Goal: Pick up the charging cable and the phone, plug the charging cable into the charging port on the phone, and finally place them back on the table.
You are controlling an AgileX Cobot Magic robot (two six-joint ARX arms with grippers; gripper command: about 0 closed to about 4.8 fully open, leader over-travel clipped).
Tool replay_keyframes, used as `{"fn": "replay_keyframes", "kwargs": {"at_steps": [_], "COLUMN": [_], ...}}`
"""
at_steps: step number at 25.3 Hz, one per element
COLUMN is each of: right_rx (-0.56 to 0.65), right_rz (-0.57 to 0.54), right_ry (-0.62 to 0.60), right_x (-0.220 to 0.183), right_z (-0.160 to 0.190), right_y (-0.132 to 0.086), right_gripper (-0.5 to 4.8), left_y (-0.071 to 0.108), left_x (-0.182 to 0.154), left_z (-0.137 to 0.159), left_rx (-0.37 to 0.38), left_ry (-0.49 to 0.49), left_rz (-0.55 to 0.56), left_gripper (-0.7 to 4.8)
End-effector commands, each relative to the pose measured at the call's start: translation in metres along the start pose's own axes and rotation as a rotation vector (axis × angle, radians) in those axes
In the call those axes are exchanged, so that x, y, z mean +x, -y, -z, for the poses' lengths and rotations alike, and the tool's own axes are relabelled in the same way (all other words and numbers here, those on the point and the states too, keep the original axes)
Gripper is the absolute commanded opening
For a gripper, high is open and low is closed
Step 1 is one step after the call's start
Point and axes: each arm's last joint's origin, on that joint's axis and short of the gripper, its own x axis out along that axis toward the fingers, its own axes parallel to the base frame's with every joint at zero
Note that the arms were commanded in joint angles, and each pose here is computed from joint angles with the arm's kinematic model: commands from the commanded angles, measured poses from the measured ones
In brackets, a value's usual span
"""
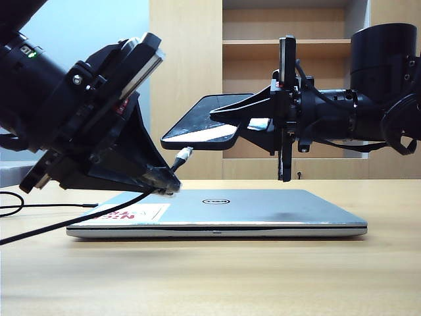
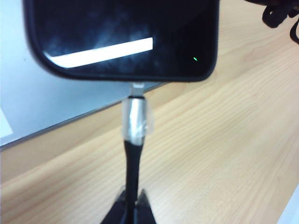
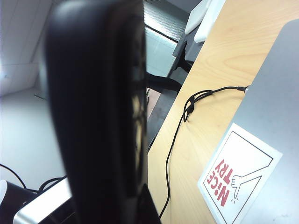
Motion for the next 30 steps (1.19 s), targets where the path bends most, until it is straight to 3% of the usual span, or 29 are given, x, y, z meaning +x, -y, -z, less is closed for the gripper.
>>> {"fn": "replay_keyframes", "kwargs": {"at_steps": [1,6,18,30], "right_rx": [-0.048,-0.048,0.002,0.214], "right_rz": [-0.042,-0.028,-0.035,-0.030], "right_ry": [-0.032,0.003,-0.065,-0.064], "right_x": [0.001,0.004,0.012,0.010], "right_z": [-0.001,0.000,0.009,0.006], "right_y": [-0.006,-0.007,-0.007,-0.006], "right_gripper": [-0.05,-0.05,-0.05,-0.05], "left_y": [0.002,0.002,0.002,0.004], "left_x": [-0.001,-0.001,-0.001,-0.001], "left_z": [-0.004,-0.004,-0.005,-0.007], "left_rx": [0.005,0.005,0.008,0.013], "left_ry": [0.031,0.031,0.034,0.062], "left_rz": [0.014,0.014,0.015,0.031], "left_gripper": [-0.08,-0.08,-0.08,-0.08]}}
